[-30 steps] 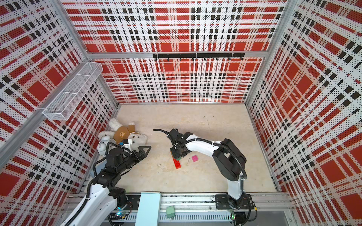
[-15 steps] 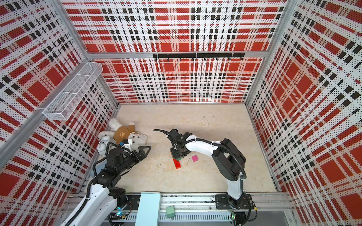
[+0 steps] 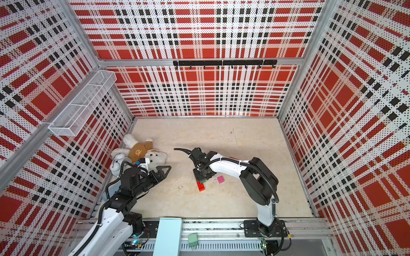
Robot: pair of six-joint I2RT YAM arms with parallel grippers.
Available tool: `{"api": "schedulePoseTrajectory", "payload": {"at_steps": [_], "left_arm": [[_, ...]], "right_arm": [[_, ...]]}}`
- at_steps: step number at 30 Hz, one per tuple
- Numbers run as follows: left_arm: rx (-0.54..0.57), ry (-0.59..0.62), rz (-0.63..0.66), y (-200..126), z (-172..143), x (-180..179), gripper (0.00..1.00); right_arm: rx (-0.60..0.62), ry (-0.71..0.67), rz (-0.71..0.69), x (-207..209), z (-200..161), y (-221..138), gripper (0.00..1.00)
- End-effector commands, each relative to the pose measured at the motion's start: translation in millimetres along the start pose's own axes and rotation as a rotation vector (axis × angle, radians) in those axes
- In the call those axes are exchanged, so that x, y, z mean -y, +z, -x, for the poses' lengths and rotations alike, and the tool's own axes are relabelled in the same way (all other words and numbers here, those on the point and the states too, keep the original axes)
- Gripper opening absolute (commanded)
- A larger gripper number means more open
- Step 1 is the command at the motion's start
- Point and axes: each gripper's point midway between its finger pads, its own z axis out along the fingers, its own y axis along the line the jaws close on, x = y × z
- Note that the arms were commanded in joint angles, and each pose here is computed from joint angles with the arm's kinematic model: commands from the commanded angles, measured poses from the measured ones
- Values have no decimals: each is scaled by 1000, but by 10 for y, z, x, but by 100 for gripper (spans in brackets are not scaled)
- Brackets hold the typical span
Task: Assemble a small pinwheel with lego
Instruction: Assemble the lego brick with the lego brick.
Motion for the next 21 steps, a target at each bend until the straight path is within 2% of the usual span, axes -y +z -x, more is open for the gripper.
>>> {"api": "schedulePoseTrajectory", "payload": {"at_steps": [1, 21], "left_arm": [[17, 8, 4, -9, 47, 0, 99], [20, 15, 12, -23, 43, -7, 100]], "right_arm": [[-21, 12, -38, 52, -71, 71, 19], [-50, 31, -96, 91, -214, 205, 19]]}}
